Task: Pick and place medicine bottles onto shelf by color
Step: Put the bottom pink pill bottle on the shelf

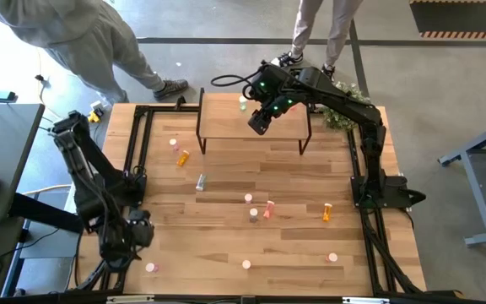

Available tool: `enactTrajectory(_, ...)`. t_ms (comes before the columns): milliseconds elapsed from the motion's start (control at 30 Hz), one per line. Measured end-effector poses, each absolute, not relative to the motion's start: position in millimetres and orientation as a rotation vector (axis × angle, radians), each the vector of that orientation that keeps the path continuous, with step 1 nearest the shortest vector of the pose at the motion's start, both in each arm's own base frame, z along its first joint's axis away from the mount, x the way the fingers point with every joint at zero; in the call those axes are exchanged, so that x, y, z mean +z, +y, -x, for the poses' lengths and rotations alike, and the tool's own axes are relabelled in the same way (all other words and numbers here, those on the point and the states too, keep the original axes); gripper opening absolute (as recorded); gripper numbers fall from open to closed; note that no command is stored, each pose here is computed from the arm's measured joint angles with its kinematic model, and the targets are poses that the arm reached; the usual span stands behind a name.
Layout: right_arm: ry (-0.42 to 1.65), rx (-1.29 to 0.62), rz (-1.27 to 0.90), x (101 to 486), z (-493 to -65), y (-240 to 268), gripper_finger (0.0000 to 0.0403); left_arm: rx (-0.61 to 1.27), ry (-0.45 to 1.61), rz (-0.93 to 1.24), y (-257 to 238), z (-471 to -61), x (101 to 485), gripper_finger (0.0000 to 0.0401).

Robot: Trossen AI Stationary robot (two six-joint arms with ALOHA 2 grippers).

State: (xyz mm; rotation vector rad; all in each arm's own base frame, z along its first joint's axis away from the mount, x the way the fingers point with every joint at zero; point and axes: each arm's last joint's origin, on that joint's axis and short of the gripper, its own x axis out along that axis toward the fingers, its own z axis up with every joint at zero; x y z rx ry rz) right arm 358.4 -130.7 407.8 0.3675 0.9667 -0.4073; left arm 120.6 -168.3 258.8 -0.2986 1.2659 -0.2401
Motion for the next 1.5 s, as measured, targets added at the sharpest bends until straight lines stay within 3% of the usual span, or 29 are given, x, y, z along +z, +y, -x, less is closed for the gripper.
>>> enactTrajectory(567,0.965,-0.413,-0.376,407.7,-358.3,-131.6,0.0201,-0.203,1.352,0.197,-214.4,-132.4,210.4,0.0202)
enactTrajectory(1500,0.957,-0.413,-0.375,408.0,-359.0,-131.8,0.0201,-0.116,1.346,0.207,-226.4,-141.1,188.6,0.0202)
